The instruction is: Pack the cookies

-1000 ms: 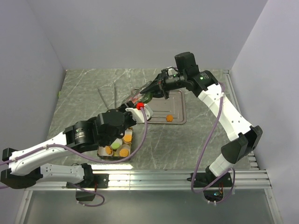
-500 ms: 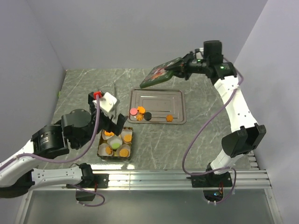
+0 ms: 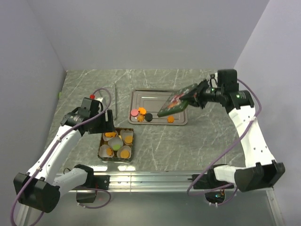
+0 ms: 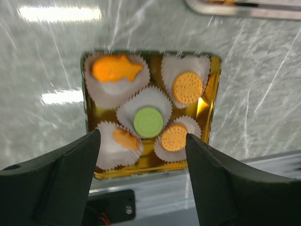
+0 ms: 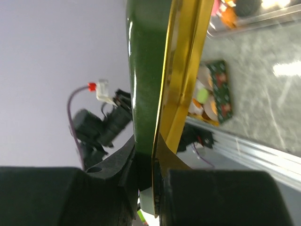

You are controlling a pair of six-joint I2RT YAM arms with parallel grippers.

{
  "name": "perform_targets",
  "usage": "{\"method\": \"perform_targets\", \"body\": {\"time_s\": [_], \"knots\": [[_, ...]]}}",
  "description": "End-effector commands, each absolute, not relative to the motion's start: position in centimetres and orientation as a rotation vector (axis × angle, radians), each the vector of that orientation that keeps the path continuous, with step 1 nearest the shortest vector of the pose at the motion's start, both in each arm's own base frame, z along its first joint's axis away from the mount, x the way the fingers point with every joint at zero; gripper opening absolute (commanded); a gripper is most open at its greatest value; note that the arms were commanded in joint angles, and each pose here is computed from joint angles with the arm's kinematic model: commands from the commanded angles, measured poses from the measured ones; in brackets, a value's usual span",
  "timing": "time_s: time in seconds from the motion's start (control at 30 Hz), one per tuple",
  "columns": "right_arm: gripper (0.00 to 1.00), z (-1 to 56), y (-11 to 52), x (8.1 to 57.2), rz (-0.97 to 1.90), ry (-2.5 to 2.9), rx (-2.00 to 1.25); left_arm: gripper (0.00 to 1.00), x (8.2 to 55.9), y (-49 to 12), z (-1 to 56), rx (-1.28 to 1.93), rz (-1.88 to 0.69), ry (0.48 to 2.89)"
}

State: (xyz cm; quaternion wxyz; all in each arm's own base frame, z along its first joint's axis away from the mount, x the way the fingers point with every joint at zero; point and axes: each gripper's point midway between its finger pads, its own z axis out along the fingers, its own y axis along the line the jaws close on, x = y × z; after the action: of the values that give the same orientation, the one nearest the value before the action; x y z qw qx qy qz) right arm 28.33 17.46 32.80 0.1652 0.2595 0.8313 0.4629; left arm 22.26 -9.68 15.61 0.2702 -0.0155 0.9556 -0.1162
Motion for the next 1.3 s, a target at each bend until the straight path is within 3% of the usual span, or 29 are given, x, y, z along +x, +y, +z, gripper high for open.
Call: {"method": "perform_targets", "body": {"time_s": [0.0,0.2,0.47,1.27], "knots": [[0.00,31.8,17.0,26.8,1.297,2.347,0.712,0.79,22.4,-10.5,16.4,-0.143,-0.465,2.554],[0.00,30.4,16.3,24.1,1.255,2.371,0.725,0.68,24.1,-7.7,13.5,-0.318,-0.456,2.623],[0.00,29.7,16.1,23.0,1.251,2.378,0.723,0.63,26.6,-4.2,12.1,-0.407,-0.389,2.653],[0.00,29.5,14.7,25.6,1.261,2.372,0.700,0.33,27.9,-5.1,6.0,-0.450,-0.452,2.837]]}}
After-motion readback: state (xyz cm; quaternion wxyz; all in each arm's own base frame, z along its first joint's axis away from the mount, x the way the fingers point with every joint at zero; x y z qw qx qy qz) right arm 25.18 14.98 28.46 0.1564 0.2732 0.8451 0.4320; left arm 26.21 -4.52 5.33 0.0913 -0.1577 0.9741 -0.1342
